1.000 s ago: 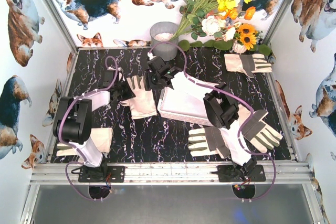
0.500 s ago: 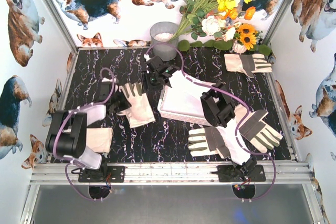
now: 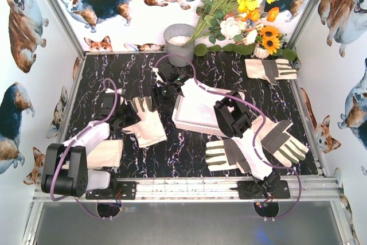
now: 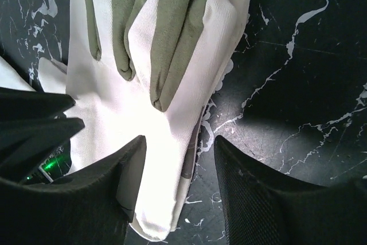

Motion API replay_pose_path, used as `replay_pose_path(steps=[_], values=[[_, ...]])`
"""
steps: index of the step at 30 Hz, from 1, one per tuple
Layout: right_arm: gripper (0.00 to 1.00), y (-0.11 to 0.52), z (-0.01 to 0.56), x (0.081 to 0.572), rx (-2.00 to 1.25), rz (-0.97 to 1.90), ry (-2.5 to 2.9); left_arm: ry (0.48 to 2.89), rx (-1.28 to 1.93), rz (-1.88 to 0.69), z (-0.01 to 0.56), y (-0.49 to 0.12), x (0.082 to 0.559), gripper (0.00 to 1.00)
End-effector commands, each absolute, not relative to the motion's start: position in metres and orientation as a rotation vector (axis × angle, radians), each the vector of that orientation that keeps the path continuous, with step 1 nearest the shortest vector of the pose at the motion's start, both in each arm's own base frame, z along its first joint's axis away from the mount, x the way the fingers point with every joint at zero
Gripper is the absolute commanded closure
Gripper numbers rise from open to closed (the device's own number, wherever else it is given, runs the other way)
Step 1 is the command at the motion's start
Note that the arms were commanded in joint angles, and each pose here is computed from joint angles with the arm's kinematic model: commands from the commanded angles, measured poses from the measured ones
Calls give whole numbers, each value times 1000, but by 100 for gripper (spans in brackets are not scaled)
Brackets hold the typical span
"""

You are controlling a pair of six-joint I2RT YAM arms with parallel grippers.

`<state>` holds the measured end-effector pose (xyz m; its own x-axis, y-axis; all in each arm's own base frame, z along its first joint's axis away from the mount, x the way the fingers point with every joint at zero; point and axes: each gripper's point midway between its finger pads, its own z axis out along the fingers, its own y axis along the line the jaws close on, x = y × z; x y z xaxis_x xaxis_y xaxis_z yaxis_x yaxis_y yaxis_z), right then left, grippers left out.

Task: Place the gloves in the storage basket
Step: Pick up the glove from the center of the board.

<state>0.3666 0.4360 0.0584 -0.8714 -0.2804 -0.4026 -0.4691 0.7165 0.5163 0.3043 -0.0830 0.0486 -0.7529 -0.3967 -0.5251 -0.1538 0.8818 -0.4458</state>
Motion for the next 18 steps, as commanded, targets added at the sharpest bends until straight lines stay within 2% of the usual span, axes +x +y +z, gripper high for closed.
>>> replay_pose_path(steps=[1, 8, 18], values=[[48, 448, 70, 367, -609, 950, 2604, 2467, -444, -446, 39, -68, 299, 76], [48, 447, 55, 360, -589, 935, 2662, 2523, -516, -415, 15, -64, 290, 81], [49, 466, 41, 341, -575, 1060, 2717, 2564, -571, -391, -6, -61, 270, 81]])
